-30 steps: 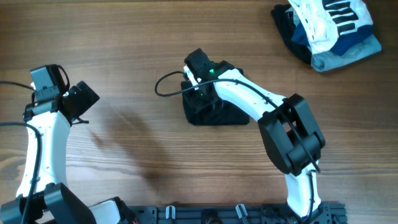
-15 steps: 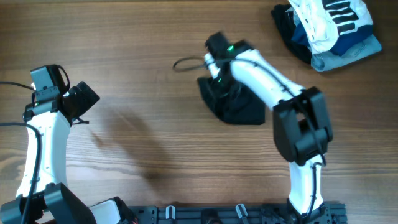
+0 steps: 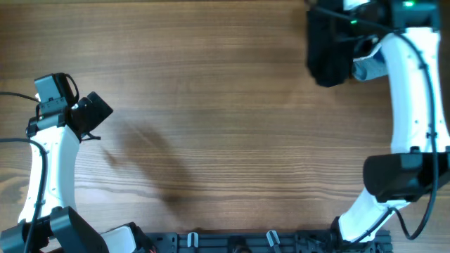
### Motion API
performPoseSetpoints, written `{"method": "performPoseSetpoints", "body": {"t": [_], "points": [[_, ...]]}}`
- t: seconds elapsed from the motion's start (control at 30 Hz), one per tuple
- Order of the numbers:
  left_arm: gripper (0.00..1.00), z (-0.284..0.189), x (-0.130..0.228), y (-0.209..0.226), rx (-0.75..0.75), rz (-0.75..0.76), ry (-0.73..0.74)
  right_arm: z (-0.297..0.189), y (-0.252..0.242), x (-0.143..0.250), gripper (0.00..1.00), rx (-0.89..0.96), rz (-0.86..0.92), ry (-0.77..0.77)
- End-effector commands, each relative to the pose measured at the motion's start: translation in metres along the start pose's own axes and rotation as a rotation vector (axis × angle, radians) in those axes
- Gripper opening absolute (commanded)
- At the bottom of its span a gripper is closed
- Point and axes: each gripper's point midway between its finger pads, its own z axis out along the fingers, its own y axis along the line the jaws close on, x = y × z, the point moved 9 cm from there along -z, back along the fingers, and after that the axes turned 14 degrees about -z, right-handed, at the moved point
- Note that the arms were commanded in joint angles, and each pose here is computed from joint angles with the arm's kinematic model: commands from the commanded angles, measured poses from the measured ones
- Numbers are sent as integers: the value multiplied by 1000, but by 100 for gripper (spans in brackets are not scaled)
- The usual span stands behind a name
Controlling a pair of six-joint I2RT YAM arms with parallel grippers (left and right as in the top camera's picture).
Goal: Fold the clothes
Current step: 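Grasp the folded black shirt with the right gripper and lift it, then carry the shirt to the top-right stack and place it on top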
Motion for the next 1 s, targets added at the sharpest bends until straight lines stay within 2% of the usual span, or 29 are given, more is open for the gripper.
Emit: {"method": "performPoseSetpoints", "body": {"t": [0.0,0.13,0.27,0.37,0.47,0.77,0.97], "points": [[100,2,-2,0,-6,4,1,-49,-63,-10,4,322,-64,-117],[100,2,-2,0,-6,4,1,-65,-113,-19,4,621,-170,-150],[100,2,-3,0,0,3,-7,-67,-152,-23,4,787,-255,-180],[100,2,-6,-3,18,1,-29,-42,-174,-23,4,806,-366,-183],[100,2,-9,-5,29,0,-44,17,-215,-16,4,899,-403,-186],[100,2,-9,-5,32,-9,-47,101,-238,10,4,869,-503,-136],[100,2,-9,-6,38,-9,-46,128,-219,1,4,766,-509,-233]]}}
